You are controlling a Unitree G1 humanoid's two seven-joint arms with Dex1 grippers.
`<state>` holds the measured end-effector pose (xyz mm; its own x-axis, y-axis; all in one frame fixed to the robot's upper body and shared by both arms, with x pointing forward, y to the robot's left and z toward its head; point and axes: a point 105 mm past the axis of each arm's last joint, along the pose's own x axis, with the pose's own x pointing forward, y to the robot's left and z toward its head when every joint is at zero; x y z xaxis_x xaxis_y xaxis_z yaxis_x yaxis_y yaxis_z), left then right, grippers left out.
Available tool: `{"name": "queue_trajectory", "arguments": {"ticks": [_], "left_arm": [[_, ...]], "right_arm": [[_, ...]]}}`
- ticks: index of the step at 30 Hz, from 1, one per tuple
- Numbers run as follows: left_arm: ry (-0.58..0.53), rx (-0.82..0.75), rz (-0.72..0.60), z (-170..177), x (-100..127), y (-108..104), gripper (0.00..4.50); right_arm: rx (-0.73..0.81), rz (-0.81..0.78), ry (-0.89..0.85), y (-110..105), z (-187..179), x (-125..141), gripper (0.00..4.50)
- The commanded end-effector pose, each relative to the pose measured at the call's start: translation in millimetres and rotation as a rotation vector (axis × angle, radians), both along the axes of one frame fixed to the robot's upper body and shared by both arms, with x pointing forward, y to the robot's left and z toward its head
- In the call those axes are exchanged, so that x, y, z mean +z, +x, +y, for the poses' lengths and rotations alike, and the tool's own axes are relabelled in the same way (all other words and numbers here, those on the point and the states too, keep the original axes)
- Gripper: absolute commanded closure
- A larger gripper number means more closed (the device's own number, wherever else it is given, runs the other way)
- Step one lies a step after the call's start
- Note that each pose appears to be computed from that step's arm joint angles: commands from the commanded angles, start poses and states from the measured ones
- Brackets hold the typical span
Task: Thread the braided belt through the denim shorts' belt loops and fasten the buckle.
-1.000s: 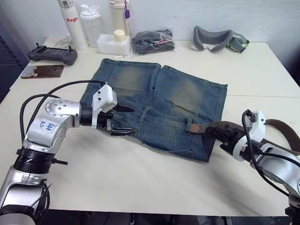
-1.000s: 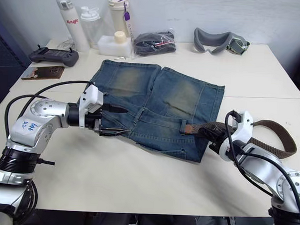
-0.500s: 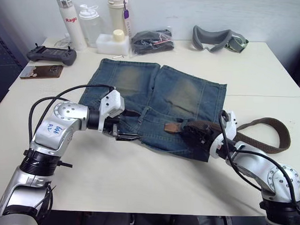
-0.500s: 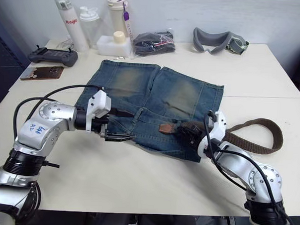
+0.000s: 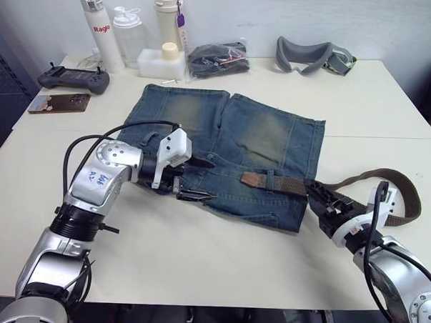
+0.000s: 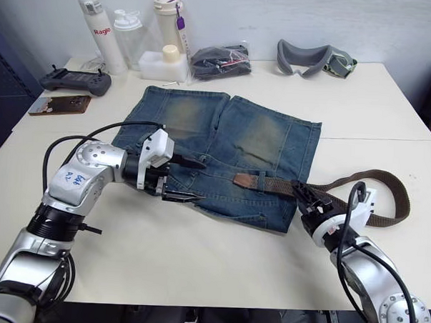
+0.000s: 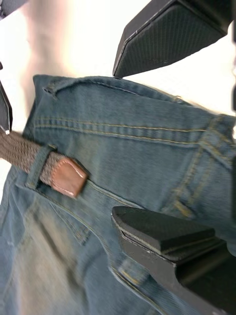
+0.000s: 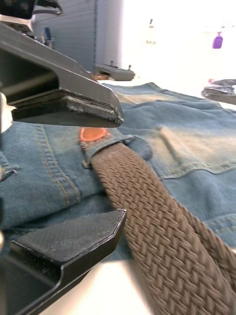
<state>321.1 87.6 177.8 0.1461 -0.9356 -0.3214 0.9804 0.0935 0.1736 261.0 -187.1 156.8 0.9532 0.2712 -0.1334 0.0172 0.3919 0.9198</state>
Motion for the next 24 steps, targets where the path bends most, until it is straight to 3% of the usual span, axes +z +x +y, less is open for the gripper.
{"name": "queue_trajectory", "arguments": {"ticks": [1,2,4,13,24], "left_arm": [[0.003,-0.020,-0.050,-1.3,11.3,1.4,0.00],[0.004,-0.020,-0.051,-1.0,11.7,1.5,0.00],[0.007,-0.017,-0.053,0.7,12.2,1.4,0.00],[0.022,-0.004,-0.051,6.4,10.3,-0.3,0.00],[0.027,-0.006,-0.060,5.3,14.0,1.4,0.00]], "right_arm": [[-0.017,-0.013,0.032,1.5,0.2,2.1,1.66],[-0.019,-0.004,0.033,2.1,0.8,-0.5,1.66],[-0.013,0.011,0.049,0.9,3.0,-4.2,2.49],[-0.015,0.041,0.107,-8.1,6.0,-11.7,2.49],[-0.051,0.034,0.153,5.2,-1.6,-15.3,2.49]]}}
